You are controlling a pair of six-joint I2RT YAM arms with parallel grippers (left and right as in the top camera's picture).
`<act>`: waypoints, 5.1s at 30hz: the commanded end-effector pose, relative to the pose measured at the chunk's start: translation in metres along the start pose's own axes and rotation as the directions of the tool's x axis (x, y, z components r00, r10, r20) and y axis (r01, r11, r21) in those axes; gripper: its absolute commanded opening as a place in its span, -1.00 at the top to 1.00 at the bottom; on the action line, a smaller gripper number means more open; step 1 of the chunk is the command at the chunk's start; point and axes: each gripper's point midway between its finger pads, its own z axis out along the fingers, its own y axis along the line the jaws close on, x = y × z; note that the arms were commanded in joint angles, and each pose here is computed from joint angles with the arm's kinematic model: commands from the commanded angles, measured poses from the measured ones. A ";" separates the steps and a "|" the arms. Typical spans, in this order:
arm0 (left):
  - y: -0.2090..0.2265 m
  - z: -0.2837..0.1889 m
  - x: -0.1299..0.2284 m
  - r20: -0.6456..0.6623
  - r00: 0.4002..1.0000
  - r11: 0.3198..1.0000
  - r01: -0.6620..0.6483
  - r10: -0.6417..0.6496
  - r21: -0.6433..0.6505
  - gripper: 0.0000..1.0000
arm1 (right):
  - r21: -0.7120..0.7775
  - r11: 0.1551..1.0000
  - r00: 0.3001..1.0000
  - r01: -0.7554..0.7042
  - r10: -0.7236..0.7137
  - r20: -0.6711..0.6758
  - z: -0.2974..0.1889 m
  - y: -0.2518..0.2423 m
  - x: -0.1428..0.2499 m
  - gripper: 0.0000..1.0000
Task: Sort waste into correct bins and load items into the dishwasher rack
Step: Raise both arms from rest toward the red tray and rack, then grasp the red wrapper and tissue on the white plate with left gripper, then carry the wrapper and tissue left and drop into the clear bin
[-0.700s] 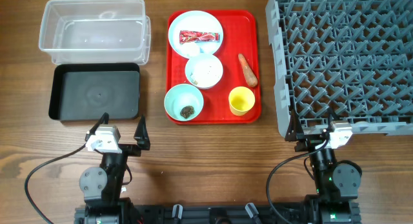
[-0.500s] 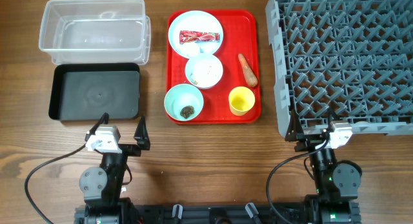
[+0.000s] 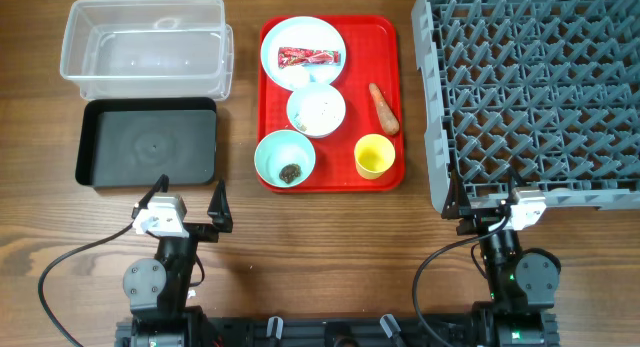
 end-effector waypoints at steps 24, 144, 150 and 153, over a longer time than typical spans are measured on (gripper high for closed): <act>0.002 0.000 0.001 0.005 1.000 1.000 0.013 -0.013 -0.007 -1.00 | -0.059 0.943 0.945 -0.328 0.327 -0.013 -0.001 0.011 -0.002 -0.99; 0.022 0.303 -0.057 -0.679 0.676 0.952 0.120 -0.286 -0.281 0.92 | -0.294 0.932 0.773 -0.213 -0.023 -0.633 0.088 0.075 -0.079 -0.99; 0.072 0.312 -0.028 -0.661 0.662 0.915 0.098 -0.354 -0.393 0.75 | -0.292 0.932 0.770 -0.215 -0.022 -0.637 0.088 0.075 -0.078 -1.00; 0.087 0.319 -0.016 -0.650 0.669 0.903 0.075 -0.360 -0.423 0.13 | -0.292 0.932 0.771 -0.215 -0.022 -0.637 0.088 0.075 -0.078 -0.99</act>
